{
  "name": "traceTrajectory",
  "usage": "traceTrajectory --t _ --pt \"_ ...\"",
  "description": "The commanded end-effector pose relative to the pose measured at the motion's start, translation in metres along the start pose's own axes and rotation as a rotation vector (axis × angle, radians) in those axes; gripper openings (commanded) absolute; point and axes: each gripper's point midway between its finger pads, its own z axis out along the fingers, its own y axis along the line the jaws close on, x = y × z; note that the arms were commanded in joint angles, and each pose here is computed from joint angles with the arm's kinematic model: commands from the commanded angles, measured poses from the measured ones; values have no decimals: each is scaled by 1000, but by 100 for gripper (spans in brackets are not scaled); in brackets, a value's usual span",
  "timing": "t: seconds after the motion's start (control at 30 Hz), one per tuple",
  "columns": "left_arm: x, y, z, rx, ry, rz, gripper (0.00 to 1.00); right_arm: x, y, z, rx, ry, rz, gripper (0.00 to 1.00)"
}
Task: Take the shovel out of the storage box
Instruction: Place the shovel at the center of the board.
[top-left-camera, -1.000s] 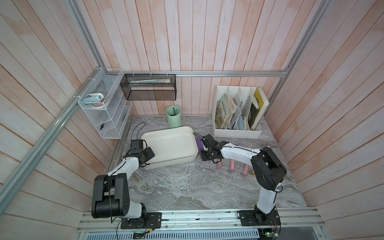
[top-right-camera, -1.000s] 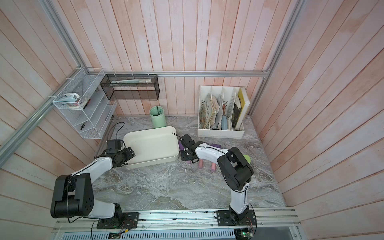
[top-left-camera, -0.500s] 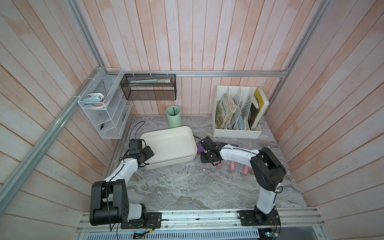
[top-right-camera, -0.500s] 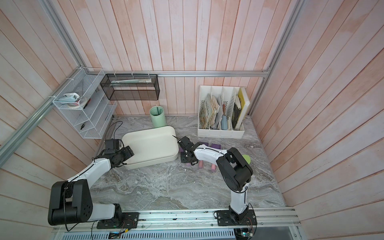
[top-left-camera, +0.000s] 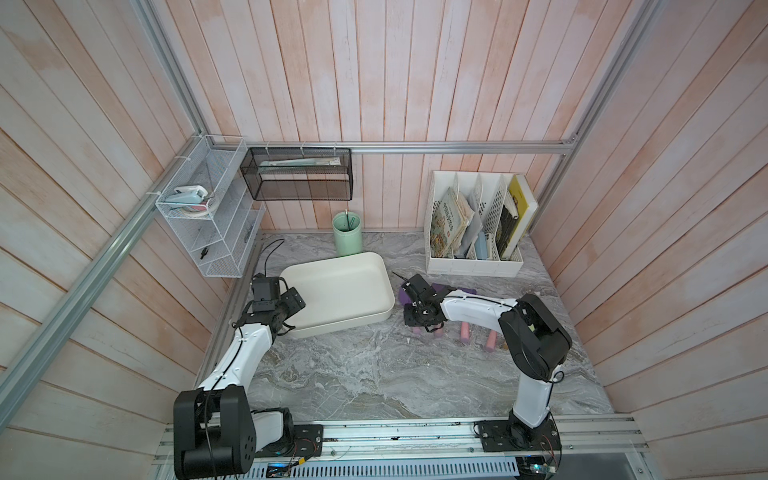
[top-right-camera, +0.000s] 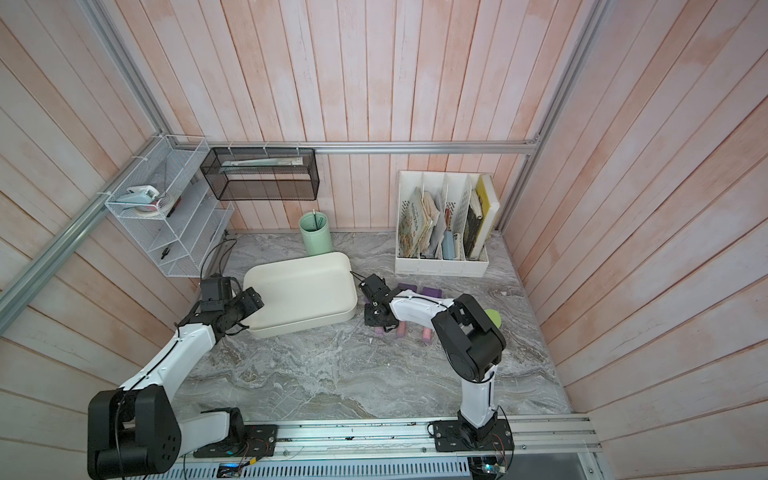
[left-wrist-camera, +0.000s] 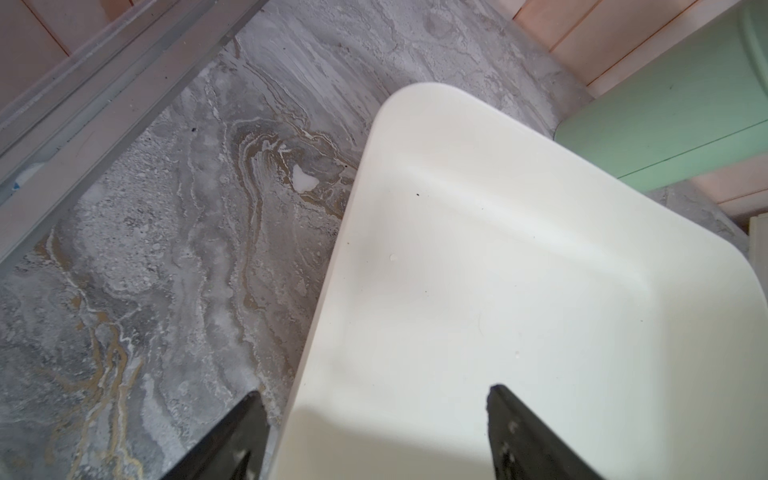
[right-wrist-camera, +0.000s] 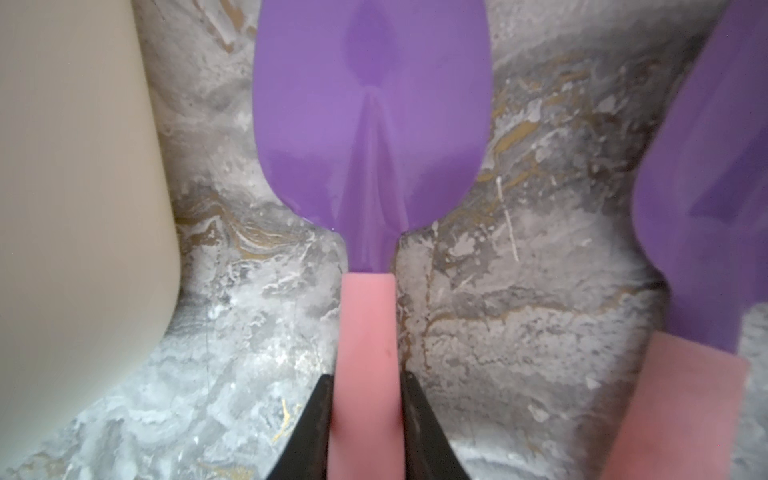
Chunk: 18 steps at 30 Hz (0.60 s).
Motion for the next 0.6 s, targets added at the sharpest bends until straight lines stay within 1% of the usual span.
traceTrajectory --t 0.0,0.07,0.13,0.3,0.4,0.5,0.57 --pt "-12 2 -9 -19 -32 12 86 33 -22 26 70 110 28 9" --pt "-15 0 -12 -12 -42 10 86 34 -24 27 74 109 39 25" --pt "-18 -2 -15 -7 -47 10 86 34 -24 25 73 109 45 34" --pt "-27 -2 -24 -22 -61 18 86 27 -23 14 78 91 46 43" --pt "-32 -3 -31 -24 -74 27 86 15 -22 -1 96 65 40 47" --pt "-42 -5 -41 -18 -106 20 86 -11 -25 -31 140 -6 30 54" --pt "-52 -6 -50 -18 -143 5 86 -34 -28 -57 168 -75 21 58"
